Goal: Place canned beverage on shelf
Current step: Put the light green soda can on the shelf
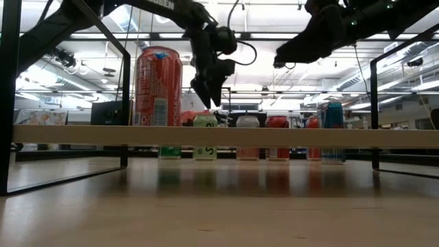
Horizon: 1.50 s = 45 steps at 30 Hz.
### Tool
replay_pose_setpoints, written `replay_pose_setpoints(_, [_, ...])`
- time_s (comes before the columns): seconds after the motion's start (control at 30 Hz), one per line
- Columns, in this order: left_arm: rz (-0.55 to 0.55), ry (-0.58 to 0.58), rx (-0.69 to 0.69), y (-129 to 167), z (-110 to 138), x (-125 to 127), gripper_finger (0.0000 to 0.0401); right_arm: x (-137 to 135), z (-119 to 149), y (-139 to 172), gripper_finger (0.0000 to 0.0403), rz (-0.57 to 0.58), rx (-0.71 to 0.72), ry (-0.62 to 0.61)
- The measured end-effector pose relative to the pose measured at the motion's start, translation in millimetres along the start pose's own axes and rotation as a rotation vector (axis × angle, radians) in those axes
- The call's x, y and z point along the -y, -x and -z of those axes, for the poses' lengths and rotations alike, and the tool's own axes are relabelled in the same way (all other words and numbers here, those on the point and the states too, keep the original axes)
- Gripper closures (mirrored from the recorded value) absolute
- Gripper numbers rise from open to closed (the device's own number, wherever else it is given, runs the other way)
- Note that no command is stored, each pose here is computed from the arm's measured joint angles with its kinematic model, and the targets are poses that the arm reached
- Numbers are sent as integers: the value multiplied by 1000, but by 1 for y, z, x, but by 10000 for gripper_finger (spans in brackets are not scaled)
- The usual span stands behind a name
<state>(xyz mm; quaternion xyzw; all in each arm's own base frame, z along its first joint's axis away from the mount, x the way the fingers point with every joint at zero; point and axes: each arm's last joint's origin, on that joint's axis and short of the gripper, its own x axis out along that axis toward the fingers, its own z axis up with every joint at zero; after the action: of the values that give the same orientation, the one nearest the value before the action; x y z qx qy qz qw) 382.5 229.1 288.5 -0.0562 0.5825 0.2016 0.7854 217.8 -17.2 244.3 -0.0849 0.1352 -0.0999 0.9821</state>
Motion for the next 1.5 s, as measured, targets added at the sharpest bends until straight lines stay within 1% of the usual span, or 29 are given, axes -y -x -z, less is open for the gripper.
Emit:
replay_pose_setpoints(0.1, [6,5,-12,-4,1,-4,2,2,-1,0,56,8,12,-4])
replay_pose_setpoints(0.17, [48,37,-24,-6,3,-8,2,3,-1,0,56,13,15,-7])
replay_pose_setpoints(0.33, [71,69,-113,-22,9,-13,2,3,-1,0,56,14,17,-11])
replay_pose_setpoints(0.5, [78,48,-129,-34,7,-7,2,3,-1,0,55,13,11,-11])
replay_pose_setpoints(0.63, [85,41,-147,-39,7,-4,10,3,-1,0,55,13,9,-10])
replay_pose_setpoints(0.77, [90,39,-177,-42,9,-3,34,3,-1,0,55,12,8,-10])
replay_pose_setpoints(1.0, [92,21,-171,-40,8,5,108,3,-1,0,55,12,9,-10])
replay_pose_setpoints(1.2, [101,-17,-183,-36,7,18,109,3,-1,0,55,14,8,-10])
replay_pose_setpoints(1.3, [116,-48,-206,-27,9,31,107,4,0,-1,55,16,7,-10])
replay_pose_setpoints(1.5, [128,-98,-193,-9,9,60,101,4,0,-1,55,15,8,-15])
